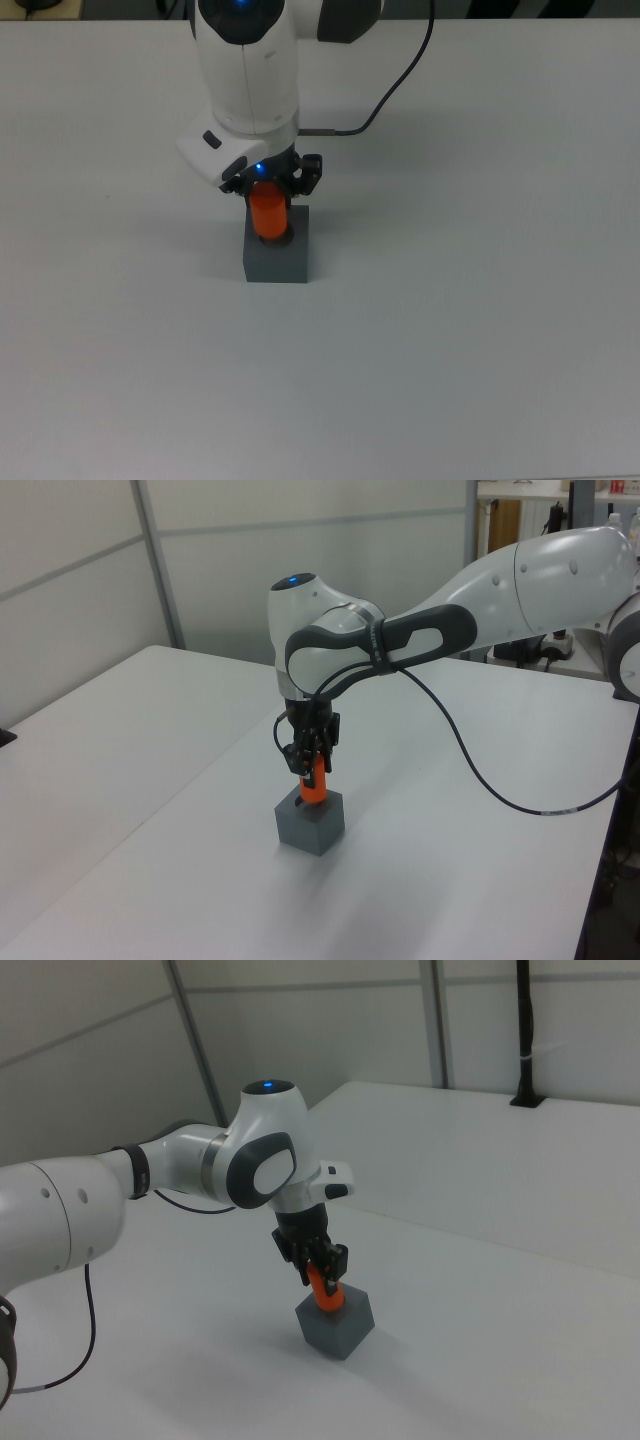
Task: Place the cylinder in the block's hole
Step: 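Lower the cylinder into the hole of the gray block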
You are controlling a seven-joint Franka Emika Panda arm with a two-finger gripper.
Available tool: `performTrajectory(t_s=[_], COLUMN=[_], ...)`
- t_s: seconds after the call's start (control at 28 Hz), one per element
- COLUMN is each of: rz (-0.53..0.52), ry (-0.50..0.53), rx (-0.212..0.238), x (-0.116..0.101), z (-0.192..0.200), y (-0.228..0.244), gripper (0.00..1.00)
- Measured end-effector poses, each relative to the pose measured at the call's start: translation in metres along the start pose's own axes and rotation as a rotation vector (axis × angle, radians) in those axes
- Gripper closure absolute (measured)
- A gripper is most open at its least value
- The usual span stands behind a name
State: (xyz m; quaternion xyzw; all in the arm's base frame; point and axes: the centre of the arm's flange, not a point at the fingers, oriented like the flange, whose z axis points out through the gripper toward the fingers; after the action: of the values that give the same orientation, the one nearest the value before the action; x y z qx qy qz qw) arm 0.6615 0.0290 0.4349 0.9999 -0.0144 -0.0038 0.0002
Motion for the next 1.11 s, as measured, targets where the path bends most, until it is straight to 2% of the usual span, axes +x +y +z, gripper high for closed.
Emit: performTrajectory(t_s=[0.21, 1.11], rz=[-0.004, -0.02], ry=[0.028, 0.018], rx=[0.002, 0.005], x=[0.005, 0.006], z=[0.003, 0.011], y=[-0.003, -0.013], gripper=[0.5, 0.5])
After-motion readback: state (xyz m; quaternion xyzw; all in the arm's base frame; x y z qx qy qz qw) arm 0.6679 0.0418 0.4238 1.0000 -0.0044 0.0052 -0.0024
